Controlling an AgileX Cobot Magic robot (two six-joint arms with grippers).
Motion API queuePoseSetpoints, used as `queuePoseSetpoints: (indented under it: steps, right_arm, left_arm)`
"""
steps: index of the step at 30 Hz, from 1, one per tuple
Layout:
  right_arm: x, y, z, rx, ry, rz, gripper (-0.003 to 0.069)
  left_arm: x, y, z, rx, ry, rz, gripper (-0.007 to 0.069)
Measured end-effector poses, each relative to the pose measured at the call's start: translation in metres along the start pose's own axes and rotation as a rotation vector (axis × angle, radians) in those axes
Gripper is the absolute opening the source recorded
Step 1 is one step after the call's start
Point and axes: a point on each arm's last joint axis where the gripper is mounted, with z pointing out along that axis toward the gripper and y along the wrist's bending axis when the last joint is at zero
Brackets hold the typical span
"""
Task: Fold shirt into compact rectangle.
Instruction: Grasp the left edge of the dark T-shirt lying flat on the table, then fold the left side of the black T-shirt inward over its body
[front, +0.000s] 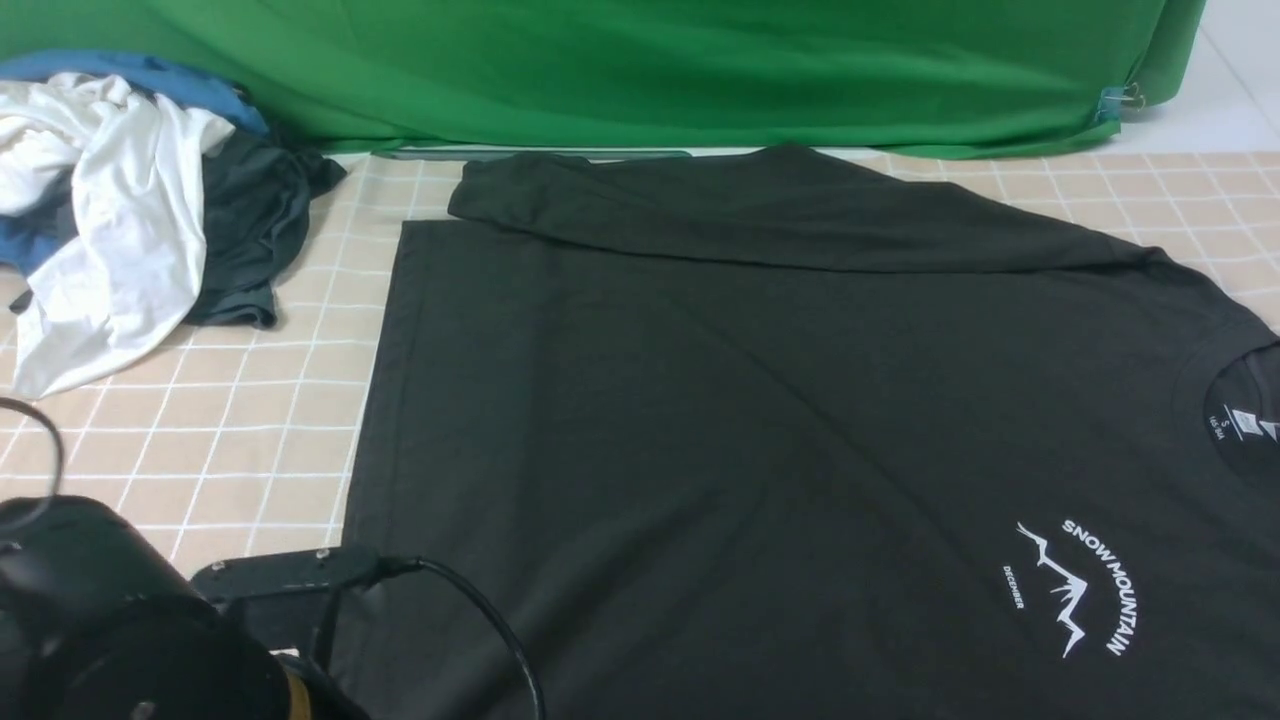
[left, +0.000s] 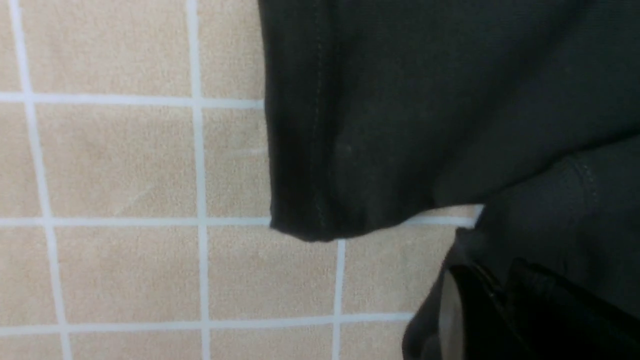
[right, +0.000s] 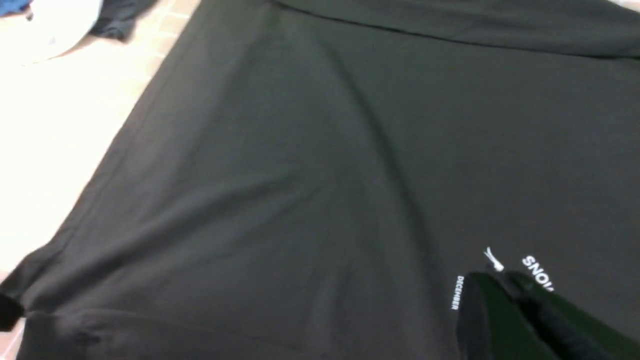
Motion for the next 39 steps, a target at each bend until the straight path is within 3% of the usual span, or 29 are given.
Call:
queuePoseSetpoints:
  steps: [6, 10, 14, 17, 18, 20, 22, 32, 39]
  right_arm:
    - [0.001, 0.0, 0.001, -0.006, 0.001, 0.0, 0.0043]
    - [0.001, 0.0, 0.001, -0.005, -0.003, -0.014, 0.0043]
    - [0.001, 0.0, 0.001, -0.005, -0.003, -0.017, 0.0045]
    - [0.001, 0.0, 0.001, -0.005, -0.003, -0.017, 0.0045]
    - [0.001, 0.0, 0.001, -0.005, -0.003, -0.017, 0.0046]
    - [0.001, 0.0, 0.001, -0.005, -0.003, -0.019, 0.0046]
    - [0.001, 0.0, 0.001, -0.005, -0.003, -0.022, 0.0048]
    - [0.0, 0.0, 0.001, -0.005, -0.008, -0.021, 0.0057]
    - [-0.001, 0.0, 0.001, -0.002, -0.021, -0.02, 0.0069]
  left_arm:
    - [-0.007, -0.005, 0.017, -0.003, -0.006, -0.002, 0.0356]
    - [-0.011, -0.008, 0.025, -0.001, -0.006, -0.006, 0.0412]
    - [-0.011, -0.01, 0.031, -0.003, 0.029, -0.009, 0.036]
    - [-0.01, -0.011, 0.034, 0.0, 0.053, 0.005, 0.0263]
    - [-0.009, -0.012, 0.034, 0.008, 0.066, 0.01, 0.0176]
    - [-0.008, -0.013, 0.034, 0.011, 0.08, 0.023, 0.0081]
    - [-0.007, -0.013, 0.031, 0.012, 0.091, 0.03, 0.0043]
    - [-0.023, -0.029, -0.04, 0.111, -0.028, 0.07, 0.0032]
    - [-0.058, -0.028, -0.086, 0.08, -0.165, 0.051, 0.0032]
